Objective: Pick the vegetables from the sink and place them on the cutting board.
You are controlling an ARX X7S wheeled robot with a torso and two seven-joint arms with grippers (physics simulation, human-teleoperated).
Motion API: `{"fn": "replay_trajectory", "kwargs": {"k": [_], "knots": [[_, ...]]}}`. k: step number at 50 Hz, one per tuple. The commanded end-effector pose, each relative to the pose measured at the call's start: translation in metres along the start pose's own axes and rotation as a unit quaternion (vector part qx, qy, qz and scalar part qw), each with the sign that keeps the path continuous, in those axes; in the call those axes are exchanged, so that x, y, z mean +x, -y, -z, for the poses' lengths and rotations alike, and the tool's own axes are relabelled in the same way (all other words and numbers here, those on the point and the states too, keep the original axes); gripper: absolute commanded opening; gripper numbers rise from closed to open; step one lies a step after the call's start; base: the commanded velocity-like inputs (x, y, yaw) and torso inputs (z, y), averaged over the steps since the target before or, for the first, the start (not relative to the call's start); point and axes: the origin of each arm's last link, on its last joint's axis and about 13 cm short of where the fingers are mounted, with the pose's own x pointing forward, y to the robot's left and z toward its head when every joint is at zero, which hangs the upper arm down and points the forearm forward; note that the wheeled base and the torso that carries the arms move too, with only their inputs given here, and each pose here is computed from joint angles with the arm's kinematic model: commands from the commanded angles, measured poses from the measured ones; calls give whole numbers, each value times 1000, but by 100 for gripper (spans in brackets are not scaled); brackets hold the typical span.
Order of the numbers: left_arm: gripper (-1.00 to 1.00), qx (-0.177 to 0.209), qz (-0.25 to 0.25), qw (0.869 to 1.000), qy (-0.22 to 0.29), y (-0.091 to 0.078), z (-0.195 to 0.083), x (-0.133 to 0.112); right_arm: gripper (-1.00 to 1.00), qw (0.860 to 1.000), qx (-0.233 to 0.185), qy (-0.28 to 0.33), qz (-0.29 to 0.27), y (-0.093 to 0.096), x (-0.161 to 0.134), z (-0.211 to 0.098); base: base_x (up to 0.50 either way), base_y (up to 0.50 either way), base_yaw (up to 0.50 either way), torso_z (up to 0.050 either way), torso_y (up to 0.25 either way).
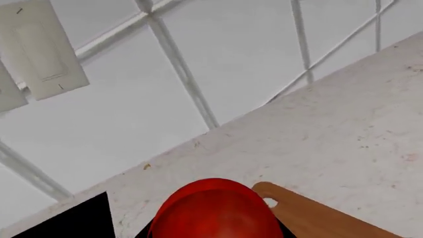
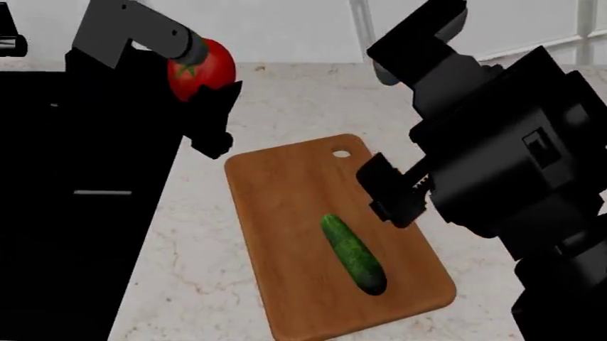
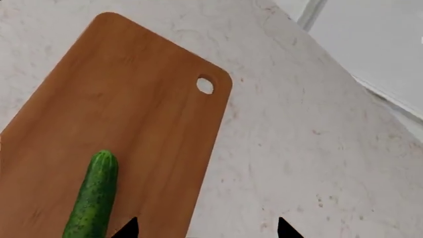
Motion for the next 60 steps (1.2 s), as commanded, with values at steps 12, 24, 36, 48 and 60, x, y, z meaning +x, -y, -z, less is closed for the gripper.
{"fn": "replay_trajectory", "kwargs": {"k": [12, 24, 36, 48, 60], "knots": [[-100, -113, 7, 993, -33, 17, 3, 47, 100, 985, 56, 70, 145, 24, -28, 14, 0, 0, 0, 0, 0], [-100, -123, -16, 990, -63, 32, 28, 67, 100, 982, 80, 76, 155, 26, -22, 23, 0, 0, 0, 0, 0], [-100, -119, -44, 987, -98, 34, 39, 69, 100, 981, 93, 76, 152, 23, -23, 26, 0, 0, 0, 0, 1], [-100, -117, -51, 985, -114, 36, 47, 69, 100, 981, 96, 75, 151, 23, -24, 27, 0, 0, 0, 0, 0], [-100, -106, -40, 986, -126, 40, 52, 68, 100, 981, 98, 74, 150, 23, -23, 28, 0, 0, 0, 0, 0]]}}
